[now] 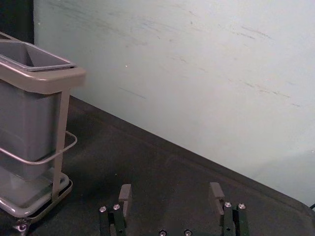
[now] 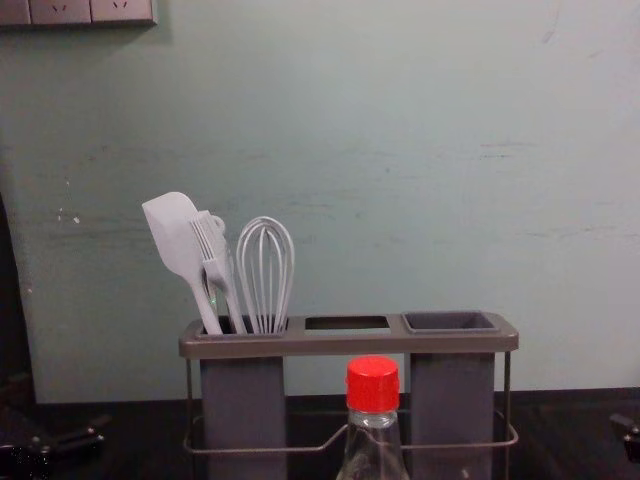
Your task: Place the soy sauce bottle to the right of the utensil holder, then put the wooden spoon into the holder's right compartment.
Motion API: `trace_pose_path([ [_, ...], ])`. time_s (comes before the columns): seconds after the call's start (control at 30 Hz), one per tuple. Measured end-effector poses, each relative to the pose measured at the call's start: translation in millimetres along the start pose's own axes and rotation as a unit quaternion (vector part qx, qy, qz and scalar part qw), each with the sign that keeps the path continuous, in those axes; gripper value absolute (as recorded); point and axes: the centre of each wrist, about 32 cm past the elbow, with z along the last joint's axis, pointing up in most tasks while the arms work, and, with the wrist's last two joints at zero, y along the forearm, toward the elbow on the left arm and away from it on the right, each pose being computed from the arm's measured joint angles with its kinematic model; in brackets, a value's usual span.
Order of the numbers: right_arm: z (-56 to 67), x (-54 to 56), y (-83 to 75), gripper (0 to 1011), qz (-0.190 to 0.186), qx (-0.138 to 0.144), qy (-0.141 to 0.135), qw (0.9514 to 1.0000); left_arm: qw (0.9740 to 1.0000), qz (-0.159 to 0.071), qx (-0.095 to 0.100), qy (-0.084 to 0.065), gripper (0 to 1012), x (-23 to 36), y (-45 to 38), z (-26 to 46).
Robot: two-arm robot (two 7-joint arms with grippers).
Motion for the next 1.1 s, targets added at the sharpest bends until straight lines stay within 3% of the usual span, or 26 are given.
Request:
trace_pose_path([
  [1.1, 0.0, 0.0, 0.0, 1002, 0.0, 0.0, 0.0, 1.0, 1.0, 0.0, 0.0, 0.0, 1005, 0.0, 0.0, 0.0],
])
